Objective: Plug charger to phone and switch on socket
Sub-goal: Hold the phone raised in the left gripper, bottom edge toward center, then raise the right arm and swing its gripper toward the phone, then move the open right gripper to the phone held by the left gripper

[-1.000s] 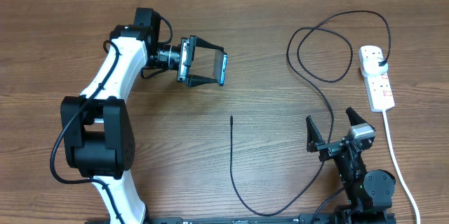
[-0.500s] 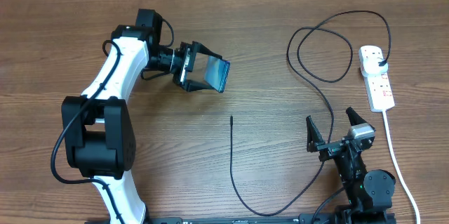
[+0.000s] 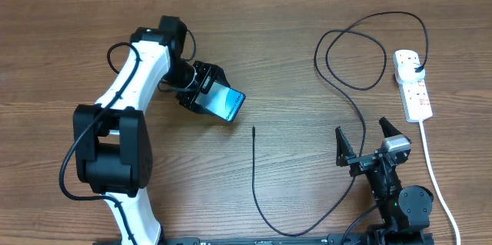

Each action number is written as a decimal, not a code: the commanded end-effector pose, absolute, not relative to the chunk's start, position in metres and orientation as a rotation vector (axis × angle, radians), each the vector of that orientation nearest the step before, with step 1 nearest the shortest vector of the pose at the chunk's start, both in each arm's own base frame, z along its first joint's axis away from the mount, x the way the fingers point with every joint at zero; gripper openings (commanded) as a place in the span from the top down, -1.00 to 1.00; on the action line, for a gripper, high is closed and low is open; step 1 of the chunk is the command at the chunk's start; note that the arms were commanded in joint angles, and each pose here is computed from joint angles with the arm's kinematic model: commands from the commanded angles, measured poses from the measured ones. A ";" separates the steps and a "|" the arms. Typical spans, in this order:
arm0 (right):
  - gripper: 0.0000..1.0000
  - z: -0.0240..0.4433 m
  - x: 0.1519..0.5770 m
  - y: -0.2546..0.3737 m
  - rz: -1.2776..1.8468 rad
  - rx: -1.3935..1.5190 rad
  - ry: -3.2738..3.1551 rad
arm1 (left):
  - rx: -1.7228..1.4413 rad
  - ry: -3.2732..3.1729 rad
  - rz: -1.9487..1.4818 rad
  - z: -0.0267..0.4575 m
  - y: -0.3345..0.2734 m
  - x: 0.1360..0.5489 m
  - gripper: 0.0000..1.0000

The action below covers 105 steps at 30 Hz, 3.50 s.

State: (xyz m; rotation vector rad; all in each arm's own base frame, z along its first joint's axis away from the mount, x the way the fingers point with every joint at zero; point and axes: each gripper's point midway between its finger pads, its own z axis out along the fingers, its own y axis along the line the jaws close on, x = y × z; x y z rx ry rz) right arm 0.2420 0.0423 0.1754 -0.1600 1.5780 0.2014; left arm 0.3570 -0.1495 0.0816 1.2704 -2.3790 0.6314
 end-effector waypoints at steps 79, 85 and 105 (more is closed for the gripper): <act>-1.00 0.166 0.365 0.203 1.463 0.191 2.420 | 1.507 -2.432 0.544 0.114 -0.156 0.376 0.91; -1.00 0.162 0.357 0.226 1.419 0.136 2.446 | 1.506 -2.365 0.582 0.118 -0.168 0.372 0.91; -0.93 0.148 0.341 0.262 1.321 0.163 2.518 | 1.567 -2.146 0.679 0.132 -0.209 0.368 0.92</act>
